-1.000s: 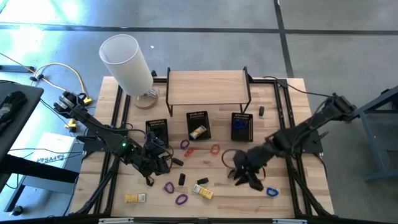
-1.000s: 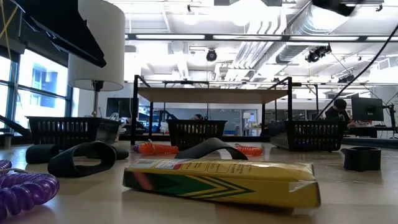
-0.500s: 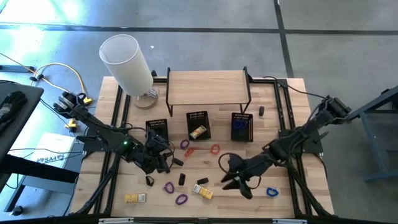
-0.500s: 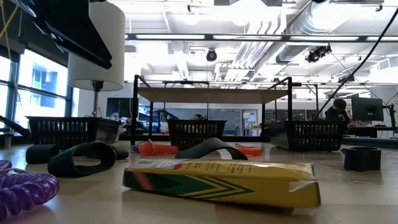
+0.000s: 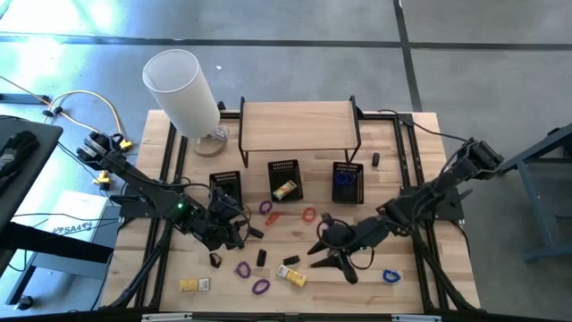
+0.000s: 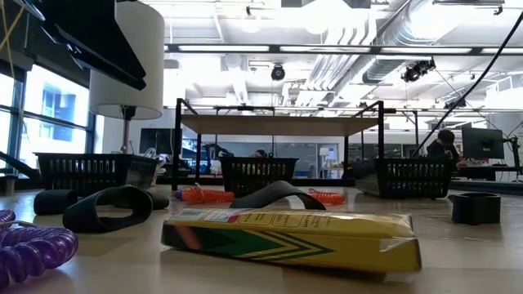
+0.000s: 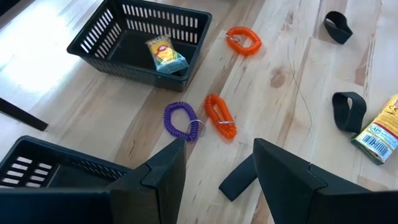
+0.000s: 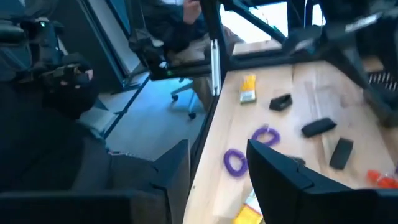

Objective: Pick & Place Office Desk Supplies
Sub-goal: Put the black rubber band into the left black bin

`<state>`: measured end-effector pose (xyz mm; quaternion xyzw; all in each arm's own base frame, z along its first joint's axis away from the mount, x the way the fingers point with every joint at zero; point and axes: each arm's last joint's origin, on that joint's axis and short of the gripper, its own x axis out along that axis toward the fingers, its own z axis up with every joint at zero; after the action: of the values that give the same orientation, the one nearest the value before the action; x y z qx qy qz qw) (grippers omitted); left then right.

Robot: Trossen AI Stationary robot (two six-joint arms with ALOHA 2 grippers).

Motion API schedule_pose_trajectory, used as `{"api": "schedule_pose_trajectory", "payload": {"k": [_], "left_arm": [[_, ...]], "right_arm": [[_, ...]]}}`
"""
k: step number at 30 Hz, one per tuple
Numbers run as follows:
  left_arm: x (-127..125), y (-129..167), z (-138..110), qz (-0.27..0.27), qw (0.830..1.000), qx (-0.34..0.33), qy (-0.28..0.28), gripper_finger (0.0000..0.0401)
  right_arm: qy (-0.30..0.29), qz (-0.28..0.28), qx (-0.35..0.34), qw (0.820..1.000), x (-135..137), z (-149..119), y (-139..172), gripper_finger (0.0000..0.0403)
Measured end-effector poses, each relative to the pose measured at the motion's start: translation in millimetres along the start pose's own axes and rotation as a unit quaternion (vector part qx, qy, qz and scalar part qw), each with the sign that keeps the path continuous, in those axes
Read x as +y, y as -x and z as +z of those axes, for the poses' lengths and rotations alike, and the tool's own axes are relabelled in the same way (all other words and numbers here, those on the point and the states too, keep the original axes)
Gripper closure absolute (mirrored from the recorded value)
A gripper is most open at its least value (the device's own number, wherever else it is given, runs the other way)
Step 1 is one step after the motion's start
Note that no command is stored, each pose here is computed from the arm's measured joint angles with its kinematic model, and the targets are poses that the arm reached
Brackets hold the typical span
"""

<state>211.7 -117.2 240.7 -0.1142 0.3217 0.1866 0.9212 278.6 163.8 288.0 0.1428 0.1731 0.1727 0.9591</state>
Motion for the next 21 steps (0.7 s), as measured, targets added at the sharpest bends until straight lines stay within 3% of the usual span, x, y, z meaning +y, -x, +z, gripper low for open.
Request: {"api": "schedule_pose_trajectory", "payload": {"k": [4,7,12,16,21], "left_arm": [[0.0,0.0,0.0,0.000,1.000,0.000,0.000,0.0223],[0.1,0.0,0.0,0.000,1.000,0.000,0.000,0.0223],[0.1,0.0,0.0,0.000,1.000,0.000,0.000,0.0223],[0.1,0.0,-0.1,0.001,1.000,0.000,-0.001,0.0223],[0.1,0.0,-0.1,0.001,1.000,0.000,-0.001,0.0223]], "right_arm": [[0.046,0.005,-0.013,0.999,4.4,1.1,0.5,0.0241],[0.048,0.005,-0.029,0.998,6.1,3.6,0.8,0.0225],[0.065,0.009,-0.024,0.998,5.4,3.1,0.6,0.0170],[0.064,0.018,-0.015,0.998,6.3,1.5,0.7,0.0121],[0.042,0.012,-0.015,0.999,8.1,0.4,1.1,0.0089]]}}
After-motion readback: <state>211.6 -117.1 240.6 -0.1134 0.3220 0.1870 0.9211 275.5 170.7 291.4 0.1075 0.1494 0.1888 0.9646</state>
